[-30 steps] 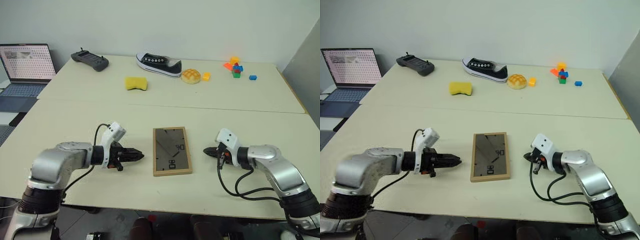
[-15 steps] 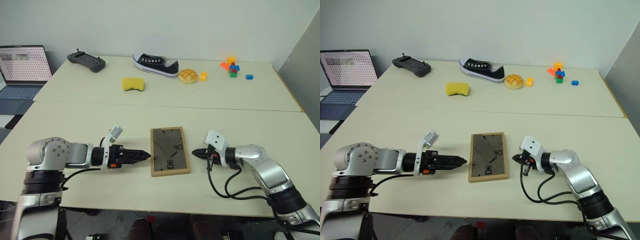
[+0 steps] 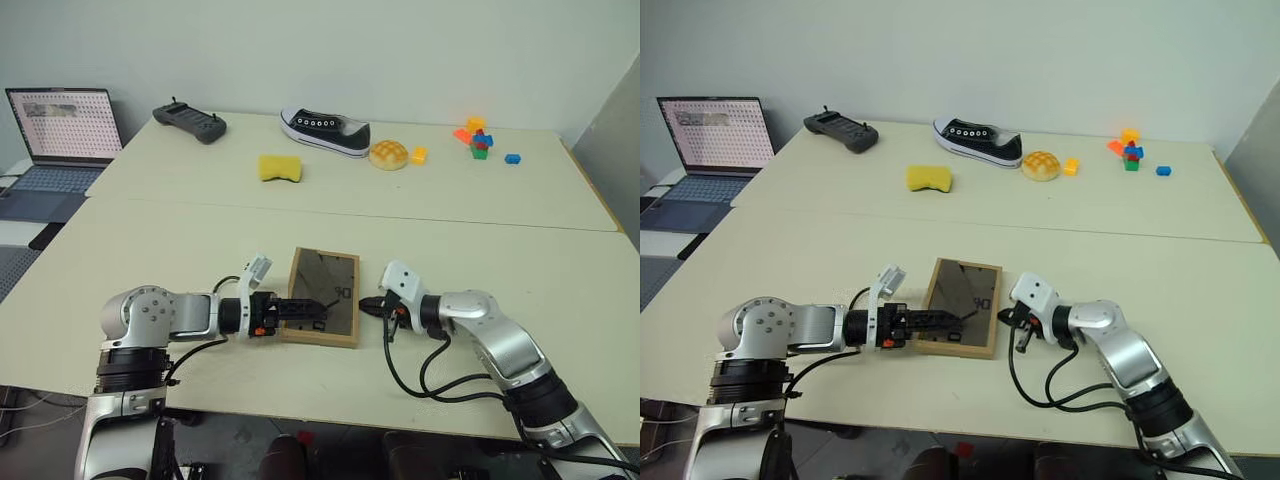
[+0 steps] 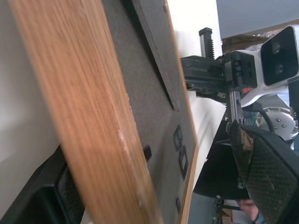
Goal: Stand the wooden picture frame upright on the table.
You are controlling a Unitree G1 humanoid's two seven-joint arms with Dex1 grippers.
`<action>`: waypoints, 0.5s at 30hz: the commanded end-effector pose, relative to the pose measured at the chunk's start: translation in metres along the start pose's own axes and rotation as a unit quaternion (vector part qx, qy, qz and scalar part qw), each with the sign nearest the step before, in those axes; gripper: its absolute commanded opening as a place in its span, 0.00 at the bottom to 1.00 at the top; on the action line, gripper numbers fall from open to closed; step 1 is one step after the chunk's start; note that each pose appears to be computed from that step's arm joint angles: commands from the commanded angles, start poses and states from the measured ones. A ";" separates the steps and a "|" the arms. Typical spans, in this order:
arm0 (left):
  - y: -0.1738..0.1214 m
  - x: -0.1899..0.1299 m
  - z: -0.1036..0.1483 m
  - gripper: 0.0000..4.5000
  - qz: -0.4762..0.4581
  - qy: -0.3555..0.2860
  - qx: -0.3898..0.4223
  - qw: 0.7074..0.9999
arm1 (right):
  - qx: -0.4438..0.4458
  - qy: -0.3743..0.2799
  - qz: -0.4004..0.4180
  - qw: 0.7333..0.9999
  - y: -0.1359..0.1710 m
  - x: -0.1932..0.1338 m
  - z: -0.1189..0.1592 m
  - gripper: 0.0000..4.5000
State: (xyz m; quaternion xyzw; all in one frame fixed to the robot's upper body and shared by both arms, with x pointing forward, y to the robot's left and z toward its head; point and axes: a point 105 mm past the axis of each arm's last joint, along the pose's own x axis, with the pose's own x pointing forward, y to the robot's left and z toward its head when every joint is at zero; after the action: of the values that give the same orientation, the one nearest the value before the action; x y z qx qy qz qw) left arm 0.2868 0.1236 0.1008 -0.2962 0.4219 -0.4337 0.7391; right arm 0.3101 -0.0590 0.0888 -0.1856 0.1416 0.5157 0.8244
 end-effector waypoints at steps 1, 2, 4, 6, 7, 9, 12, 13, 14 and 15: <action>0.005 0.007 -0.010 0.90 0.010 0.020 -0.008 1.000 | -0.017 -0.015 -0.014 1.000 -0.003 -0.008 0.010 0.00; 0.007 0.005 -0.007 0.86 0.014 0.014 -0.007 1.000 | -0.016 -0.012 -0.018 1.000 -0.004 -0.009 0.008 0.00; 0.014 0.002 -0.003 0.77 0.032 0.002 -0.006 0.999 | -0.013 -0.009 -0.025 1.000 -0.007 -0.010 0.006 0.00; 0.016 0.000 -0.001 0.69 0.035 -0.003 -0.004 0.999 | -0.008 -0.012 -0.036 0.999 -0.009 -0.010 0.007 0.00; 0.014 0.000 -0.001 0.62 0.031 -0.003 -0.003 1.000 | -0.003 -0.016 -0.042 0.999 -0.010 -0.010 0.008 0.00; 0.009 0.000 0.000 0.53 0.021 -0.004 0.002 1.000 | 0.002 -0.022 -0.053 0.998 -0.014 -0.011 0.011 0.00; 0.005 0.000 0.005 0.42 0.015 -0.012 0.012 1.000 | 0.004 -0.027 -0.082 0.996 -0.027 -0.019 0.016 0.00; 0.004 -0.001 0.007 0.38 0.013 -0.016 0.014 1.000 | 0.002 -0.028 -0.092 0.995 -0.032 -0.024 0.018 0.00; 0.001 -0.003 0.010 0.34 0.009 -0.021 0.017 1.000 | 0.002 -0.030 -0.099 0.995 -0.037 -0.029 0.021 0.00; -0.001 -0.004 0.013 0.31 0.006 -0.025 0.020 0.999 | 0.003 -0.033 -0.104 0.994 -0.041 -0.032 0.024 0.00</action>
State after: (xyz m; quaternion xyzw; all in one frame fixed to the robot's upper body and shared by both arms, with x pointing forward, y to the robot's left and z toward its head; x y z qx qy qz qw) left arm 0.2915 0.1221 0.1025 -0.3036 0.4076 -0.4407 0.7399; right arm 0.3283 -0.0846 0.1022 -0.1762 0.1350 0.4437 0.8683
